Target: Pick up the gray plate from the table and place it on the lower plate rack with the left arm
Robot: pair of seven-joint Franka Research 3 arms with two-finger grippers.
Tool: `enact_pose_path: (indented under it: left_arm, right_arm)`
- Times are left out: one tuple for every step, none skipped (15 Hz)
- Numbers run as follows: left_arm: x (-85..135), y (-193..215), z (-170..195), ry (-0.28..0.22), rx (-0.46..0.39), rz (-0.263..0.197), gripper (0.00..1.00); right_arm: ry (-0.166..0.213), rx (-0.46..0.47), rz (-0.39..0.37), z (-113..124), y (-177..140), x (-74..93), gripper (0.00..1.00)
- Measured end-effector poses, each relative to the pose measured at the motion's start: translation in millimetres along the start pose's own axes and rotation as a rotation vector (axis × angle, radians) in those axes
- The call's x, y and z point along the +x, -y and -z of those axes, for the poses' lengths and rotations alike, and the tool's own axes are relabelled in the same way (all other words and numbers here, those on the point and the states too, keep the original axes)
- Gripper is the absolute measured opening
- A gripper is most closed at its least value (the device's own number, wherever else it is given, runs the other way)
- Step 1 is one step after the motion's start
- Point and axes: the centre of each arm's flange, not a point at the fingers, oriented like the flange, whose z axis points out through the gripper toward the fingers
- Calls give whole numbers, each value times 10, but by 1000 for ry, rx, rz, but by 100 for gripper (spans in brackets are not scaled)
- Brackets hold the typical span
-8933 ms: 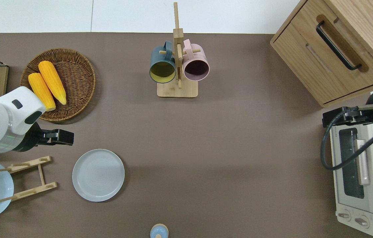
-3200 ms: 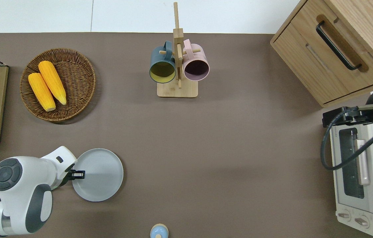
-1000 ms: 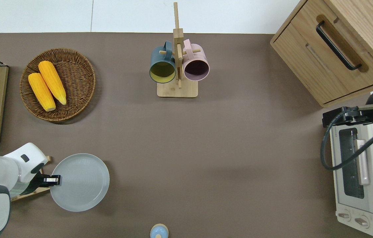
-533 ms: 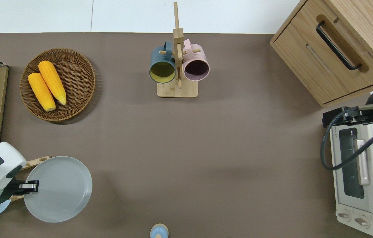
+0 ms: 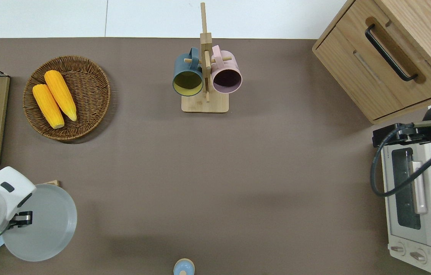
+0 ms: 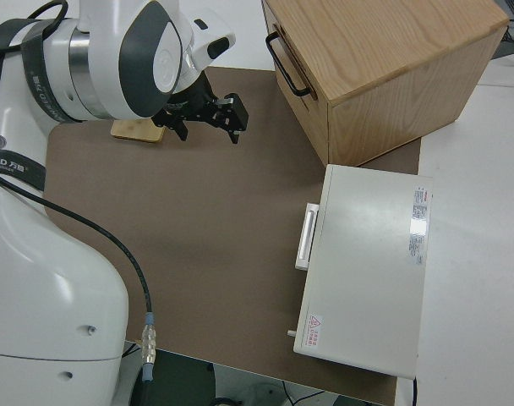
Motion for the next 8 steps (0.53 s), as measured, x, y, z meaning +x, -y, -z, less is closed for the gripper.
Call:
enact_pose_path:
  left_arm:
    - [-5,47,-15,6,33,17,6]
    - [-6,85,-26,9,55,36,6]
    - [-8,113,-36,12,70,59,6]
    - [-10,131,-42,14,81,82,6]
    - [-11,151,-49,15,98,99,6]
    - [-13,175,-59,18,121,113,6]
    - [-14,200,-80,27,143,132,6]
    - [-6,219,-105,33,160,153,6]
  right_arm:
    - [0,0,0,0,0,0,99]
    - [0,0,0,0,0,0,99]
    - [0,0,0,0,0,0,99]
    - [0,0,0,0,0,0,99]
    - [0,0,0,0,0,0,99]
    - [0,0,0,0,0,0,99]
    - [0,0,0,0,0,0,99]
    - [0,0,0,0,0,0,99]
